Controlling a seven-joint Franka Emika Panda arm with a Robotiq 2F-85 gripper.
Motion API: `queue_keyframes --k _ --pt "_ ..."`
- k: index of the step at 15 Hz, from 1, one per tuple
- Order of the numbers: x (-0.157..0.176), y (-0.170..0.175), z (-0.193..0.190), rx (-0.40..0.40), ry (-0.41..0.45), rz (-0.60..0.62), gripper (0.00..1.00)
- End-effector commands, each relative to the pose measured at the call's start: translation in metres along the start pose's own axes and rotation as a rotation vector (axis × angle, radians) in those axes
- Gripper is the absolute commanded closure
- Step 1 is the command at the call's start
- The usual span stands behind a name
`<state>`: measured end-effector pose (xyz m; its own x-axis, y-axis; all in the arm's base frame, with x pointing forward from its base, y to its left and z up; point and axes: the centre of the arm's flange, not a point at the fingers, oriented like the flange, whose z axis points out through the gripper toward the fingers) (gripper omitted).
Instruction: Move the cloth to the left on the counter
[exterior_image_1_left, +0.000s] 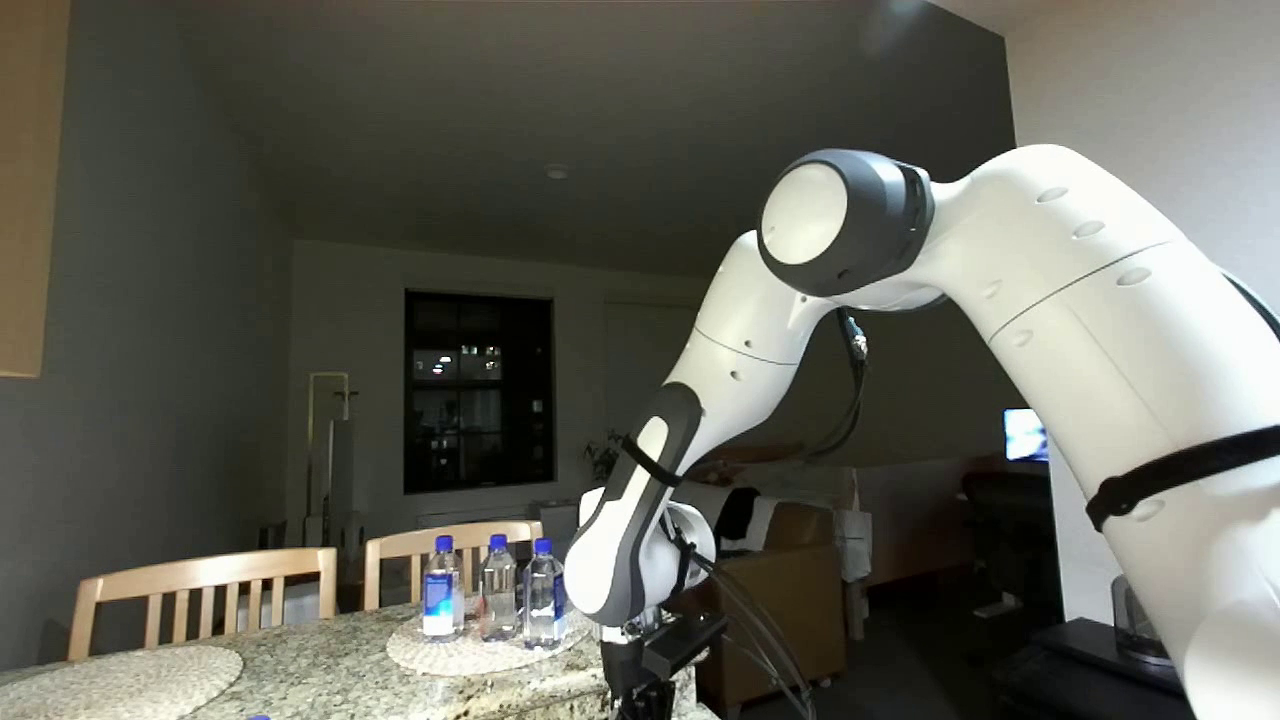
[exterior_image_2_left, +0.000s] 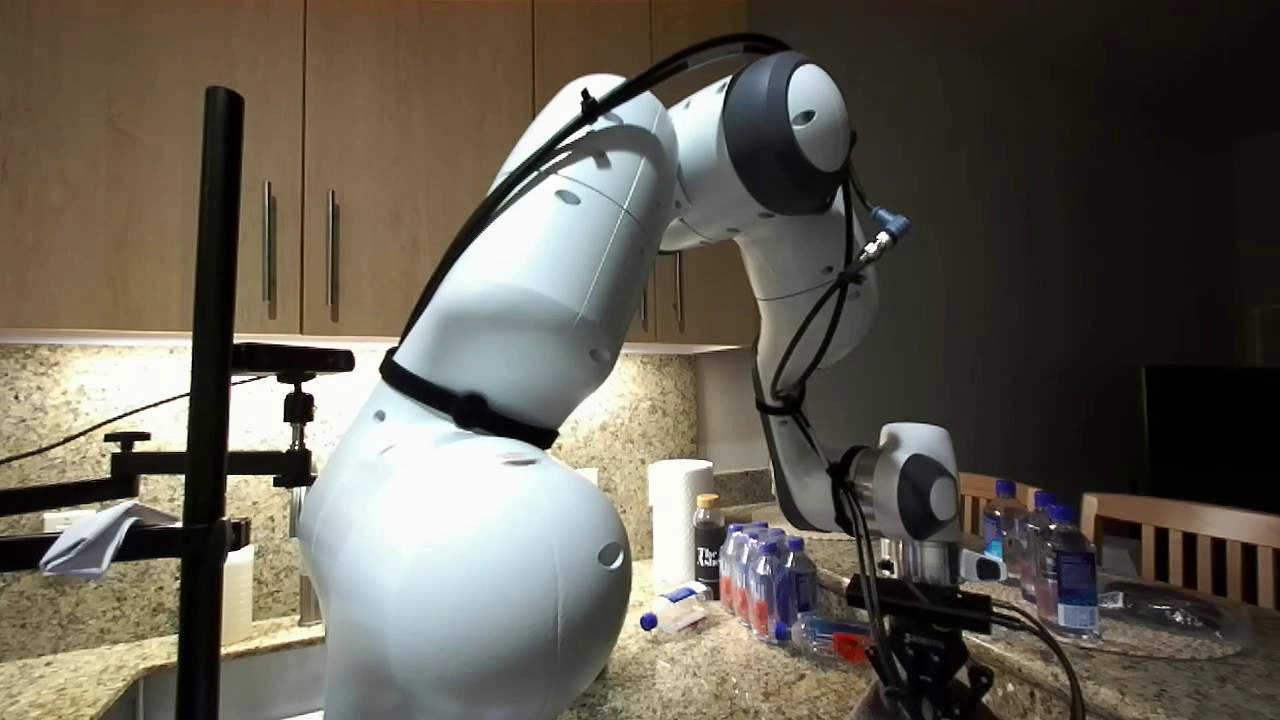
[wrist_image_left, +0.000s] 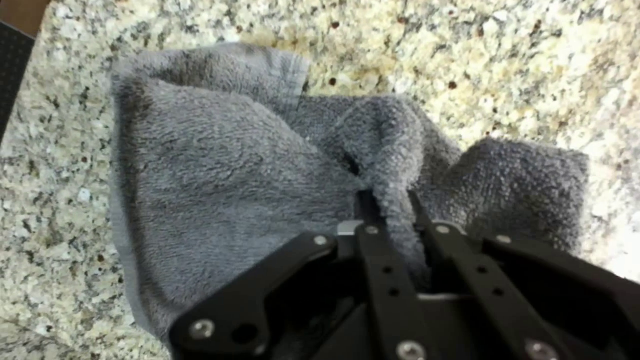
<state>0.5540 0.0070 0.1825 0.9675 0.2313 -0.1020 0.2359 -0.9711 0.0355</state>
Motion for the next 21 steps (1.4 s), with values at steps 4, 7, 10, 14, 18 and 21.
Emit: queue_keyframes --k 4,7,10,14,18,21 --pt "-0.012 -0.003 -0.050 -0.015 0.098 0.013 0.92" --pt "-0.010 -0.008 -0.080 -0.039 0.165 0.012 0.91" --pt "-0.004 -0.010 -0.110 -0.062 0.232 0.017 0.92" --pt "0.008 -0.015 -0.152 -0.087 0.347 0.009 0.92" --pt "0.032 -0.026 -0.196 -0.105 0.448 0.009 0.92" --pt "0.044 -0.052 -0.228 -0.127 0.496 -0.018 0.92"
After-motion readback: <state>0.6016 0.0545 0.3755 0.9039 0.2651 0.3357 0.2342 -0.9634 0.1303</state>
